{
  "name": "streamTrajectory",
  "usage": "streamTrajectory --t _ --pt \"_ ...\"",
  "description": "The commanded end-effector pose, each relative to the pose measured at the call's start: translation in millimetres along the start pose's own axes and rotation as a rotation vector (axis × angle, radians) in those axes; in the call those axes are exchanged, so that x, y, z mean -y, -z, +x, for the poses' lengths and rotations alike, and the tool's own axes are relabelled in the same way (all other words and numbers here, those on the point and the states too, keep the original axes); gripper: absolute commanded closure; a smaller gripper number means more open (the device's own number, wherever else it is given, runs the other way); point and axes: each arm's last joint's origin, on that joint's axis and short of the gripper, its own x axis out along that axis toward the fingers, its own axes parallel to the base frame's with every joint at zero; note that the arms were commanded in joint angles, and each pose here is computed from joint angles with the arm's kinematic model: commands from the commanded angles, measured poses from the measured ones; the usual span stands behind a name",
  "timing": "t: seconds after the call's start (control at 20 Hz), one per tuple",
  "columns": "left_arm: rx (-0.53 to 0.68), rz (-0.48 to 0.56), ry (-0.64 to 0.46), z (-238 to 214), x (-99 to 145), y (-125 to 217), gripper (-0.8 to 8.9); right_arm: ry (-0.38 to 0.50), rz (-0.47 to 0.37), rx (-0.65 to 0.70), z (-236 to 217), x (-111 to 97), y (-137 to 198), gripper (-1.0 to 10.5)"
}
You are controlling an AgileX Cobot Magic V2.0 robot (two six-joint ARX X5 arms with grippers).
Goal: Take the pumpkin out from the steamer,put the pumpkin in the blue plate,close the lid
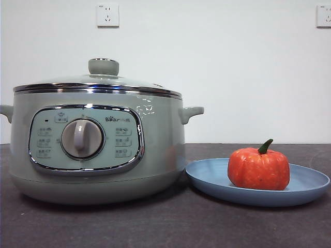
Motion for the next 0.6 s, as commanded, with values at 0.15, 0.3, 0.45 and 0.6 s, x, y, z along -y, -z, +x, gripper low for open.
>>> streamTrajectory --t 0.15,0.3,0.45,0.6 --pt "-0.011 -0.011 -0.007 1.8 -0.5 5.0 8.17 0.003 0.005 0.005 0.1 0.0 -0.6 9.5" --pt "-0.011 -0.011 -0.007 1.8 -0.5 5.0 8.17 0.054 -0.171 0.067 -6.1 3.3 -1.7 9.5" --pt "-0.011 -0.011 -0.007 1.8 -0.5 5.0 8.17 0.152 -0.22 0.233 -6.7 16.4 1.2 9.5" --pt "-0.011 -0.011 -0.007 1.8 -0.5 5.0 8.17 0.219 -0.19 0.337 -0.9 32.9 24.9 9.5"
